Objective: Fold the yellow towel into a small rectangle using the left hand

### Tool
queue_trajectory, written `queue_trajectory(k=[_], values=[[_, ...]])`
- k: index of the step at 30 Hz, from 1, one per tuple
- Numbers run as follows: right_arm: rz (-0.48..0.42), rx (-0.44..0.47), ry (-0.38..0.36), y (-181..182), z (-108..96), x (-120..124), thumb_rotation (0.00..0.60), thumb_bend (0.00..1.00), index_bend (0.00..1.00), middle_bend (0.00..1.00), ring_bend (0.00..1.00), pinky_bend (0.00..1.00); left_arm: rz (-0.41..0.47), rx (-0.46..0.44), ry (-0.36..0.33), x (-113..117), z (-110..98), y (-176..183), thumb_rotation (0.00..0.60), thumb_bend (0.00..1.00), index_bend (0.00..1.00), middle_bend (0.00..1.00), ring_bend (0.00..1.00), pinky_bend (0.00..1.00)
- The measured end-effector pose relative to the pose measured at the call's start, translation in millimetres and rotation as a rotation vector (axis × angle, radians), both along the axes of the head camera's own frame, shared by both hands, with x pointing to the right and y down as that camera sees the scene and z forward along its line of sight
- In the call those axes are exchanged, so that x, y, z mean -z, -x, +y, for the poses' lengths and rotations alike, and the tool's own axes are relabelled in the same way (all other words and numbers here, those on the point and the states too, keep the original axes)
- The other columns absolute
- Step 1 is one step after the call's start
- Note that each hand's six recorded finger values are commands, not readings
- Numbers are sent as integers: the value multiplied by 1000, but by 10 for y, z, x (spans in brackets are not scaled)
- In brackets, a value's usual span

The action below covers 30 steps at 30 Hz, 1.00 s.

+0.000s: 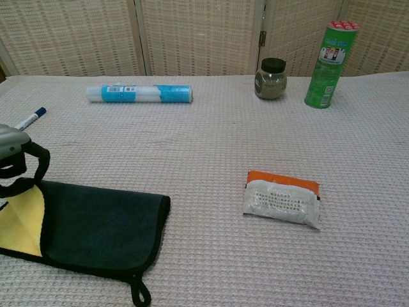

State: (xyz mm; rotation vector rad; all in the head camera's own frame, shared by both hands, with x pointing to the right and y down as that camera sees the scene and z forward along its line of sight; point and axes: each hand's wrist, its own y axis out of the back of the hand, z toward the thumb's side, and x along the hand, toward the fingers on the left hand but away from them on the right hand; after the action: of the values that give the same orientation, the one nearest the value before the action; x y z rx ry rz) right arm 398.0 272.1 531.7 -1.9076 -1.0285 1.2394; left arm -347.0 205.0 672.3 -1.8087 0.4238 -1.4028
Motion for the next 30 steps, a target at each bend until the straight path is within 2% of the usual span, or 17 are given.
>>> queue_trajectory(k=[9,11,13,17,19,22,24,28,29,30], values=[[0,5,-1,23,13,-5,600,205,0,0,0,0,-24,14,28,96,375,283,600,493,677,1000,1000,1000],[0,7,2,29,15,-12,600,205,0,0,0,0,-31,9,38,103,420,314,600,493,593,1000,1000,1000],[1,7,2,31,16,-13,600,206,0,0,0,0,-28,5,40,123,451,318,600,491,431,1000,1000,1000],[0,6,1,28,15,-10,600,206,0,0,0,0,-16,12,25,201,481,337,600,489,244,1000,1000,1000],[0,7,4,27,17,-12,600,206,0,0,0,0,-13,24,13,249,483,368,600,451,191,1000,1000,1000],[-1,7,1,25,15,-6,600,205,0,0,0,0,-12,43,-11,316,462,417,600,314,146,1000,1000,1000],[-2,6,-1,23,15,2,600,205,0,0,0,0,-9,58,-35,371,435,453,600,260,131,1000,1000,1000],[-2,8,-2,28,19,3,600,206,0,0,0,0,4,94,-105,512,343,528,600,232,129,1000,1000,1000],[-1,8,-2,30,19,1,600,205,0,0,0,0,11,103,-129,555,313,542,600,231,132,976,988,1000],[0,10,-3,32,19,-1,600,205,0,0,0,0,23,118,-166,618,269,561,600,230,129,887,911,961]])
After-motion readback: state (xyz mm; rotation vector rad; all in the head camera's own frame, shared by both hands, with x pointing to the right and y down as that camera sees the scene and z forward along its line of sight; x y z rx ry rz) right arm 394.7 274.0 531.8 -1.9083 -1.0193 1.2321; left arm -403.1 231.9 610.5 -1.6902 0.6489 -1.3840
